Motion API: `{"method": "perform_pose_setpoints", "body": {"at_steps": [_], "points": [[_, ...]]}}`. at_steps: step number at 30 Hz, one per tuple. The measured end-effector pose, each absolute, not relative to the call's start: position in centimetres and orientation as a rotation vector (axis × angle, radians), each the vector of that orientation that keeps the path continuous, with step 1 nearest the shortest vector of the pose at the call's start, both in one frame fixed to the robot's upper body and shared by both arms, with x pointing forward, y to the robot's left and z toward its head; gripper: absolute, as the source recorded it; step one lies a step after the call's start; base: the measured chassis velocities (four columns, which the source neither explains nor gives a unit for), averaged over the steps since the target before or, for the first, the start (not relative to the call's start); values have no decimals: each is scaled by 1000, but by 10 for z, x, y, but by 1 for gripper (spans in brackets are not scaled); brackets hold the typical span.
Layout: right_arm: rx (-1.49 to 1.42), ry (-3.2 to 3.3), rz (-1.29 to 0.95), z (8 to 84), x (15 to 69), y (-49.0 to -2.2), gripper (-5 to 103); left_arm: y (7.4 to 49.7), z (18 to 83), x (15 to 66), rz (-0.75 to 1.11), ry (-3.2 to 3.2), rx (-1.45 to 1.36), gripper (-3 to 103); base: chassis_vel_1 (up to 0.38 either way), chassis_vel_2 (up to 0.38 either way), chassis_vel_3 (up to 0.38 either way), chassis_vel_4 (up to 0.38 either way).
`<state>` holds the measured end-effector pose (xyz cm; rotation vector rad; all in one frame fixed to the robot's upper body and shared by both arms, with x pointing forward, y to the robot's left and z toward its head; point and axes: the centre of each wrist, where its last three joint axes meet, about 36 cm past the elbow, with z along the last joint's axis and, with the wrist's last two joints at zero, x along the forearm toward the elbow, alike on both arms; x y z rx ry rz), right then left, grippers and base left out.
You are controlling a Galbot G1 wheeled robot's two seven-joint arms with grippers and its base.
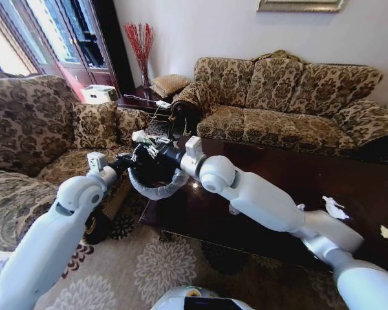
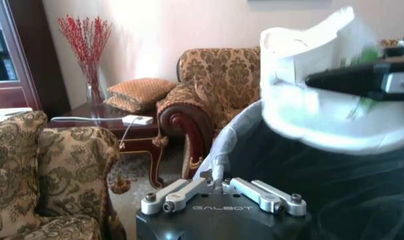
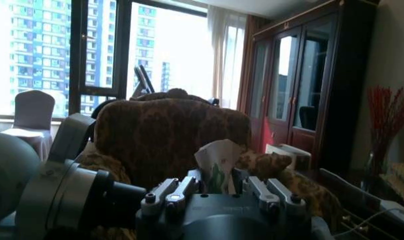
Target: Move to the front of the table and place the trash on the table into the trash bin.
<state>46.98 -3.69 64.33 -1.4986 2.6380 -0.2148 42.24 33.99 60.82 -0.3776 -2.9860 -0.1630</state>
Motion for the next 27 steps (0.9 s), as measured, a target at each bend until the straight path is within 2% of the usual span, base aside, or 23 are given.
{"method": "perform_pose_setpoints", "body": {"at_steps": [3, 5, 6, 9, 10, 11, 13, 14, 15, 17, 20, 27], "points": [[-1490, 2643, -219, 641, 471, -38, 45, 341, 609, 423, -163, -2990, -377, 1, 0, 0, 0, 0], [-1488, 2644, -219, 640, 471, -38, 45, 341, 609, 423, -163, -2991, -376, 1, 0, 0, 0, 0], [-1482, 2649, -217, 637, 472, -40, 57, 341, 609, 422, -162, -2993, -376, 1, 0, 0, 0, 0], [-1473, 2654, -214, 637, 473, -41, 62, 340, 609, 422, -160, -2993, -380, 1, 0, 0, 0, 0], [-1463, 2654, -212, 637, 474, -42, 73, 340, 609, 421, -160, -2993, -382, 1, 0, 0, 0, 0], [-1452, 2651, -207, 638, 475, -44, 79, 339, 609, 421, -161, -2994, -384, 1, 0, 0, 0, 0], [-1440, 2650, -199, 640, 475, -45, 79, 339, 609, 420, -161, -2994, -386, 1, 0, 0, 0, 0], [-1413, 2649, -183, 643, 476, -46, 84, 339, 609, 420, -162, -2993, -387, 1, 0, 0, 0, 0], [-1407, 2649, -180, 644, 476, -47, 84, 339, 608, 420, -162, -2993, -386, 1, 0, 0, 0, 0], [-1321, 2651, -131, 657, 476, -55, 95, 340, 606, 418, -177, -2994, -365, 1, 0, 0, 0, 0], [-1266, 2658, -117, 664, 476, -63, 99, 342, 603, 416, -192, -2998, -345, 1, 0, 0, 0, 0], [-1050, 2756, -118, 666, 480, -116, 100, 342, 593, 412, -190, -3014, -324, 1, 0, 0, 0, 0]]}}
